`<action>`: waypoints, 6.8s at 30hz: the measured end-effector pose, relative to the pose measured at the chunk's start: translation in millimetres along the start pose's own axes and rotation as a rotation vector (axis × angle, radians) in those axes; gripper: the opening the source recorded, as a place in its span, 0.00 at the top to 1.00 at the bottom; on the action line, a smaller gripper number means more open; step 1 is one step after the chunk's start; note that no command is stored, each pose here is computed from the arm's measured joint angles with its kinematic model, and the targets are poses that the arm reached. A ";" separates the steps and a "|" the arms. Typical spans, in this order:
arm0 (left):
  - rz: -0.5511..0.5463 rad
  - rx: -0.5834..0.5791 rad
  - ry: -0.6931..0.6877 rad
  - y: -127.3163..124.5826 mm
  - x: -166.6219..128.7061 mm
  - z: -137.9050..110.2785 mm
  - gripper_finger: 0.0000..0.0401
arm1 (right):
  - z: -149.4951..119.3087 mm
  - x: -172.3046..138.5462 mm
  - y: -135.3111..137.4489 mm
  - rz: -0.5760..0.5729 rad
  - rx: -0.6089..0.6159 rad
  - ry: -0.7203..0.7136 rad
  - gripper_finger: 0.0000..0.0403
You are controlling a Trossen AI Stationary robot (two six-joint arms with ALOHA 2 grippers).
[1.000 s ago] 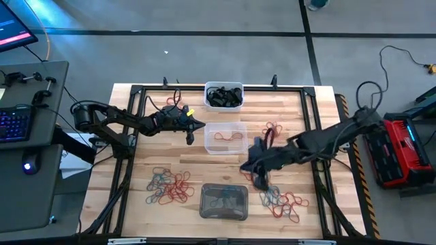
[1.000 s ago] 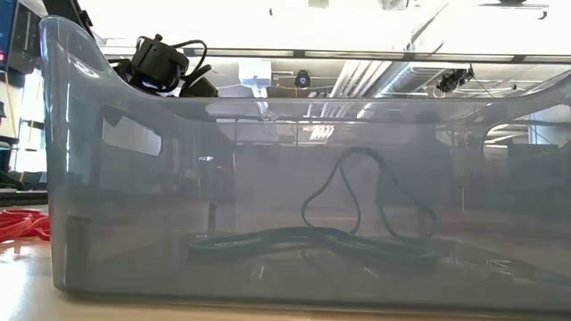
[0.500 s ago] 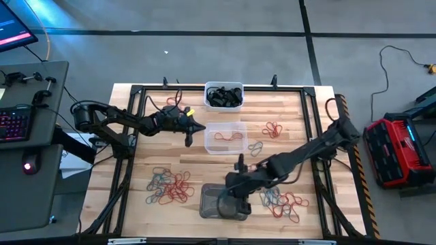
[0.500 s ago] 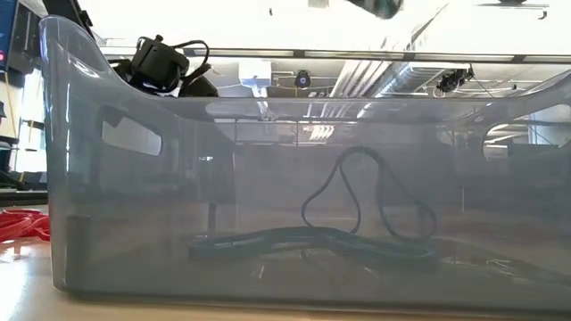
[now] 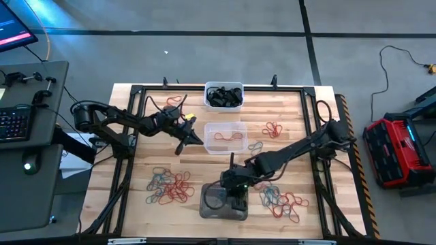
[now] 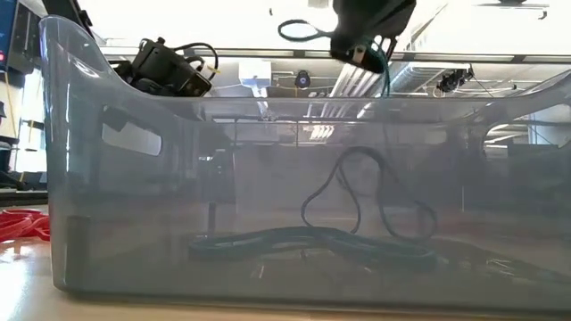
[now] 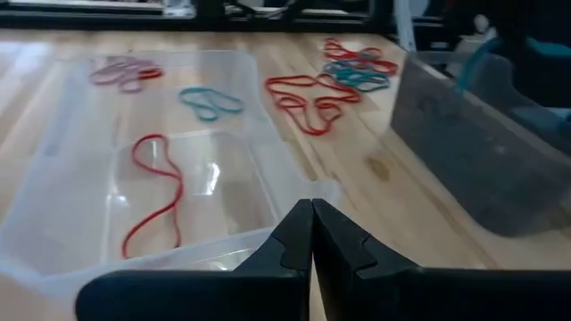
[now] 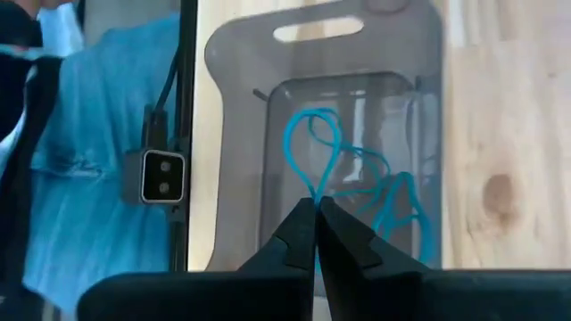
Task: Sort rubber bands into baskets
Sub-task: Put the blue rubber band into the black bin
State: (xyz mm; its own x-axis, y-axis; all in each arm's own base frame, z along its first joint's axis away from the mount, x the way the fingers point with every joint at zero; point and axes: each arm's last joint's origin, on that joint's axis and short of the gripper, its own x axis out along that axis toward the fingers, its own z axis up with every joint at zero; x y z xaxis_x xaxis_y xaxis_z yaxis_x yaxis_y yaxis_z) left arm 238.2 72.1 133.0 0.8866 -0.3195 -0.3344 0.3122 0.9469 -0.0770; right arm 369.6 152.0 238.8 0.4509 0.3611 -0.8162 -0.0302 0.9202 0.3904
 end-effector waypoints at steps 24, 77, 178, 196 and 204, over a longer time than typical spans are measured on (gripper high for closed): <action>0.035 0.046 0.056 -7.1 5.4 -3.4 1.00 | 9.9 -25.5 -9.8 0.077 -0.086 -0.026 0.76; 0.078 -0.013 0.059 -5.7 5.3 -3.2 1.00 | -135.3 -45.1 -218.8 -0.565 0.288 0.046 0.63; 0.036 0.055 0.087 -40.4 -14.0 25.3 1.00 | -23.8 -22.7 -14.9 -0.134 -0.189 -0.001 0.97; -0.012 -0.003 0.289 -95.3 -49.6 68.1 1.00 | -61.1 -45.4 -102.7 -0.148 -0.362 -0.332 1.00; -0.054 -0.179 0.468 -118.1 -50.9 64.4 1.00 | -90.4 -57.2 -118.2 -0.193 -0.334 -0.454 1.00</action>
State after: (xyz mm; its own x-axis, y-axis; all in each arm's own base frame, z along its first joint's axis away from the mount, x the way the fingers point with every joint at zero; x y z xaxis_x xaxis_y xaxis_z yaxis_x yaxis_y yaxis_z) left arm 178.2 -25.8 219.6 0.6100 -0.3568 -0.7076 0.2541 0.9338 -0.2518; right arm 266.8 36.3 200.8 0.8101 0.1499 -0.5669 -0.1557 0.9871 0.0385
